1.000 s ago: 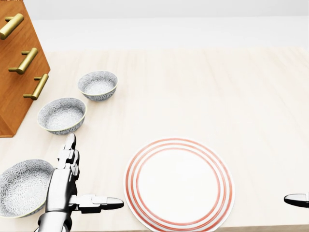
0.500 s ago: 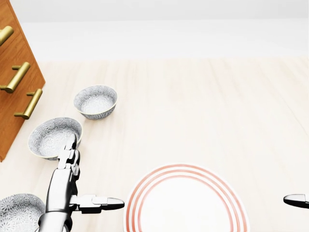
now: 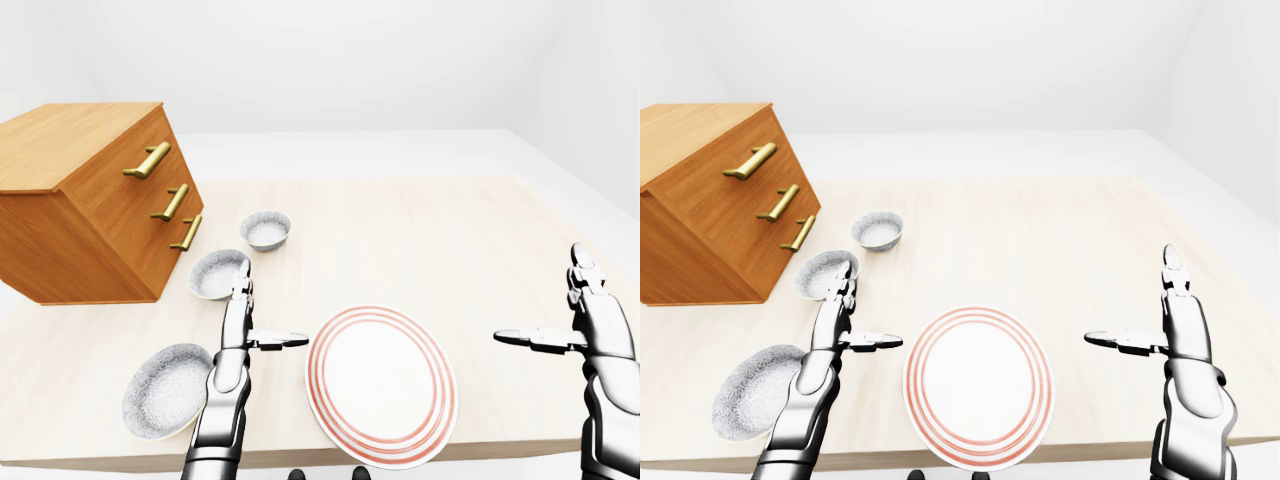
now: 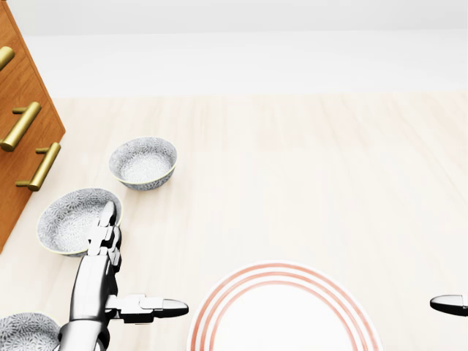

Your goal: Put the bowl in the middle on the plate.

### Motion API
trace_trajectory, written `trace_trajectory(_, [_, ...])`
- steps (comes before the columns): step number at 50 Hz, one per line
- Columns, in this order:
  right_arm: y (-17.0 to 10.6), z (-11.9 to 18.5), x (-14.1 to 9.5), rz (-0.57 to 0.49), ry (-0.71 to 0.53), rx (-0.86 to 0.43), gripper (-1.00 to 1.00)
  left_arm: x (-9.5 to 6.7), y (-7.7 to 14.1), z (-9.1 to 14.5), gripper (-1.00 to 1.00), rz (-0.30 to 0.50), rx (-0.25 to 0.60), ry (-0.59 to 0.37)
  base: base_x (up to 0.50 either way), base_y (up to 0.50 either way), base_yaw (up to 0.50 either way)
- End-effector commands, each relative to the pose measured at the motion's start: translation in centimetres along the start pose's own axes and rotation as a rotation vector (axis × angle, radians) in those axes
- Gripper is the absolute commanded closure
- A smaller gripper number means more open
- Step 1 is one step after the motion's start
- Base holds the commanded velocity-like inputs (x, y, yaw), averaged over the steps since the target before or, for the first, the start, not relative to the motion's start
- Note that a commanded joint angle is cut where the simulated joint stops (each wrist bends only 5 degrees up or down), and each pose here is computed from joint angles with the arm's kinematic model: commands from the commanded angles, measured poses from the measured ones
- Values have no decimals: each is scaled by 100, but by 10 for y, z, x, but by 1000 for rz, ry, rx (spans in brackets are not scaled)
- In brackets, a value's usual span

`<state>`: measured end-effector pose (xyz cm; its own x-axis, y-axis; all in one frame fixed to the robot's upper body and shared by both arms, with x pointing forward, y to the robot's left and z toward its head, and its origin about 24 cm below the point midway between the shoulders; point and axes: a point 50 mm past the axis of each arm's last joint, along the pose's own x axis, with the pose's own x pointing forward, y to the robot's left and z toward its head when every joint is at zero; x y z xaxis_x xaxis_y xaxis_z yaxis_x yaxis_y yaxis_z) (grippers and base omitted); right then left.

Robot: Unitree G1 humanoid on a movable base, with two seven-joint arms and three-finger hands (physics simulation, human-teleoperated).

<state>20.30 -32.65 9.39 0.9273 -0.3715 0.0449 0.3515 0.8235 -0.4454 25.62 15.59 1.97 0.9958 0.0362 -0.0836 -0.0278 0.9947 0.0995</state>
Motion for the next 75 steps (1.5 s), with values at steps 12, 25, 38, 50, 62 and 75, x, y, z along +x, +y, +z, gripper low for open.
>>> trace_trajectory(12, [-1, 0, 0, -18, 2, -4, -100, -1, 1, 6, -100, 24, 79, -44, 4, 0, 0])
trace_trajectory(25, [0, -1, 0, -16, 5, -4, -100, 17, 3, 48, -100, 54, 350, -149, 0, 0, 0])
trace_trajectory(38, [1, -3, 0, -11, 14, 2, -100, 26, 5, 95, -100, 70, 656, -307, 0, 0, 0])
trace_trajectory(50, [-1, 3, -3, -11, -12, -7, -100, 42, 16, 116, -100, 106, 890, -319, 0, 0, 0])
trace_trajectory(62, [0, -1, -1, -8, 3, -5, -100, 47, 26, 114, -100, 112, 1007, -273, 0, 0, 0])
trace_trajectory(75, [-2, 2, 0, -10, -13, 23, -100, 50, 29, 109, -100, 113, 1122, -223, 0, 0, 0])
